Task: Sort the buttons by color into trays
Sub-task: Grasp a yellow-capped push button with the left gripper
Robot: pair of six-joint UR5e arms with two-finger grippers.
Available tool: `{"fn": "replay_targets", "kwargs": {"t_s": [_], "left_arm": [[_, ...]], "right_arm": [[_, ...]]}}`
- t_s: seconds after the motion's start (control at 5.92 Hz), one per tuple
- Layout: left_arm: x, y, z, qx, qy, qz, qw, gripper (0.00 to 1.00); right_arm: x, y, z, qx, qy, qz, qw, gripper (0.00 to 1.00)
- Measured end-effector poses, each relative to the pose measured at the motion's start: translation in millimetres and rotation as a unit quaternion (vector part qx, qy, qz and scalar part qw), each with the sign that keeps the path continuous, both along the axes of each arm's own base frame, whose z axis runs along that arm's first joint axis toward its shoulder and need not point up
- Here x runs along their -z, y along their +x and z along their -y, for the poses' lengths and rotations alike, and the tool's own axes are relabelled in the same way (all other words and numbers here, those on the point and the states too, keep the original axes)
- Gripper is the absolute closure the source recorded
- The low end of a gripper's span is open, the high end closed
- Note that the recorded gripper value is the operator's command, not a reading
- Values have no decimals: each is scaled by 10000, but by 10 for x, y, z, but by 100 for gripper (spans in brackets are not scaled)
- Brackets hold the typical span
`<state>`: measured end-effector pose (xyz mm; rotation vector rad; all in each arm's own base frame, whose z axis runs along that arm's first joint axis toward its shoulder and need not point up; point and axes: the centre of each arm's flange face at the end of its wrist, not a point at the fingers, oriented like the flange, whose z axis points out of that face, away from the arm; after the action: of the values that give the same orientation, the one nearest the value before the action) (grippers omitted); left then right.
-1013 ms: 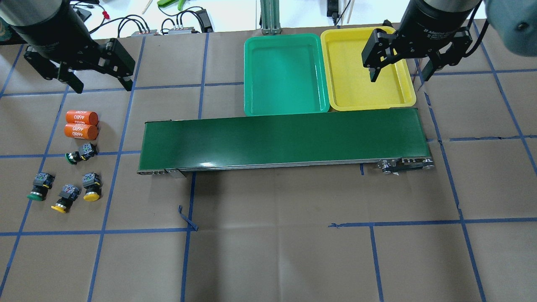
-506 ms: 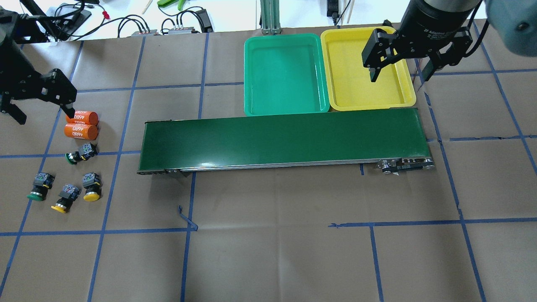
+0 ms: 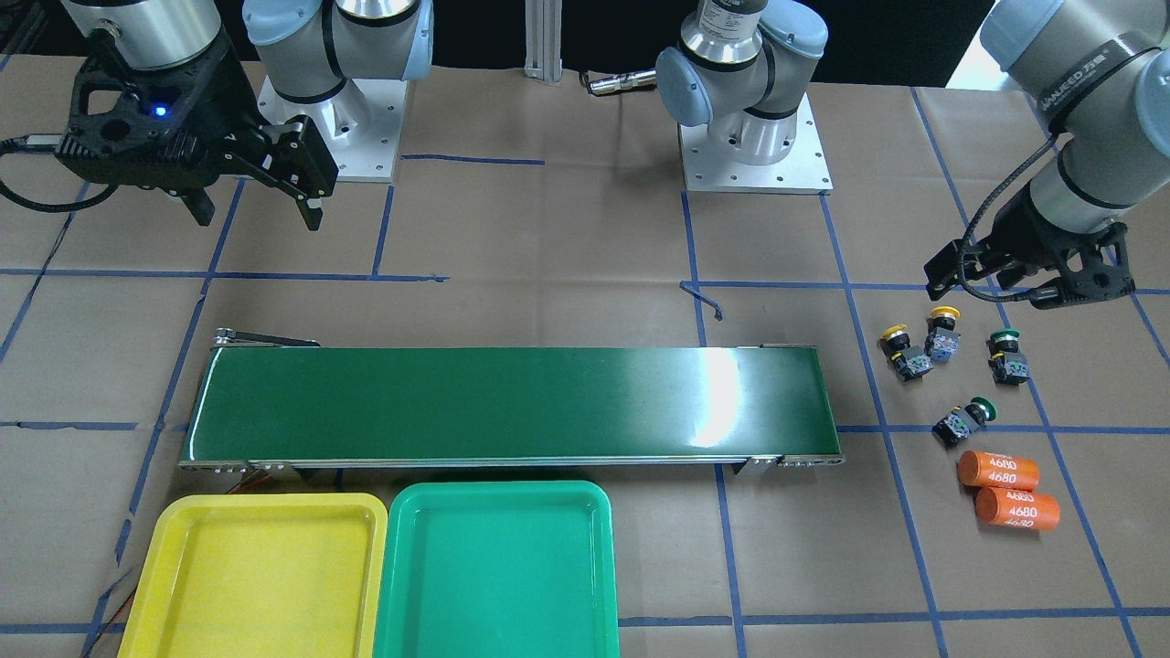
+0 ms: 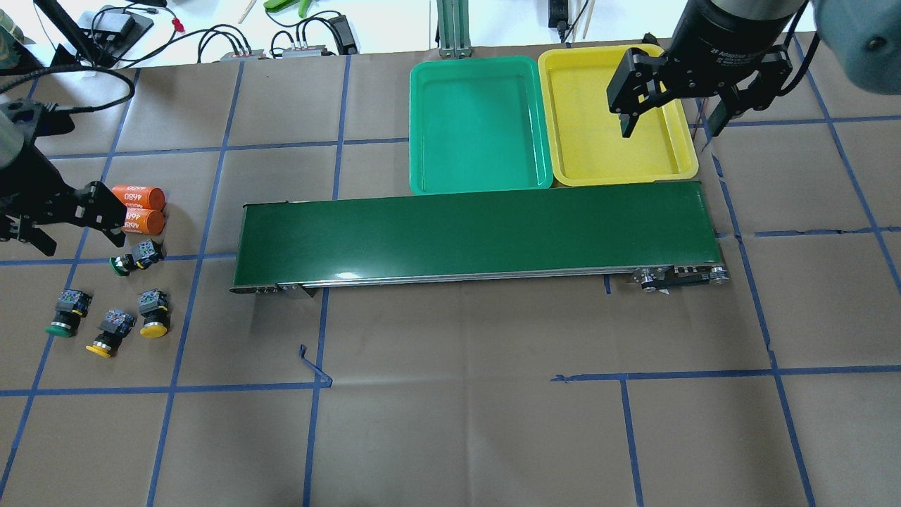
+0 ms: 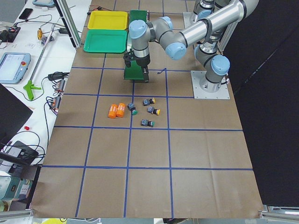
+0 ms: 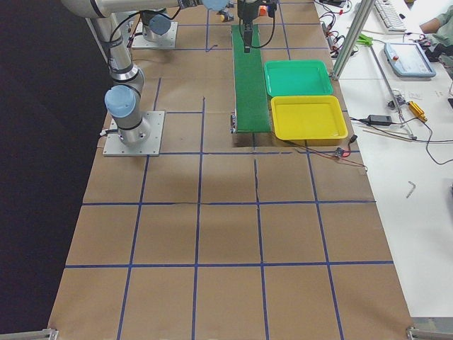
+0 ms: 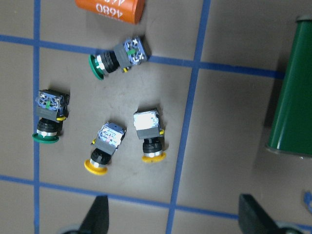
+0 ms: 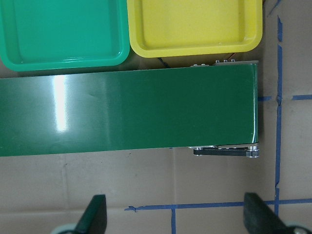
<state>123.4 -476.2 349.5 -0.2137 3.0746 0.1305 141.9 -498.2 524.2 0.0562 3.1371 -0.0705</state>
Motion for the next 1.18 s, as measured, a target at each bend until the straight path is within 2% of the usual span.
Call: {"fn": "replay_targets", "kwargs": {"t_s": [0.34, 0.68, 1.18], "left_arm": [[680, 169, -122, 28, -162, -120, 9998, 8], [1233, 202, -43, 253, -315, -400, 9984, 8], [1582, 266, -79, 207, 92, -226, 9995, 8]], "right_arm": [[6, 2, -2, -1, 7, 0, 10000, 0], [8, 1, -3, -1, 14, -6, 10000, 0], [9, 1, -3, -2, 15, -8, 10000, 0]]}}
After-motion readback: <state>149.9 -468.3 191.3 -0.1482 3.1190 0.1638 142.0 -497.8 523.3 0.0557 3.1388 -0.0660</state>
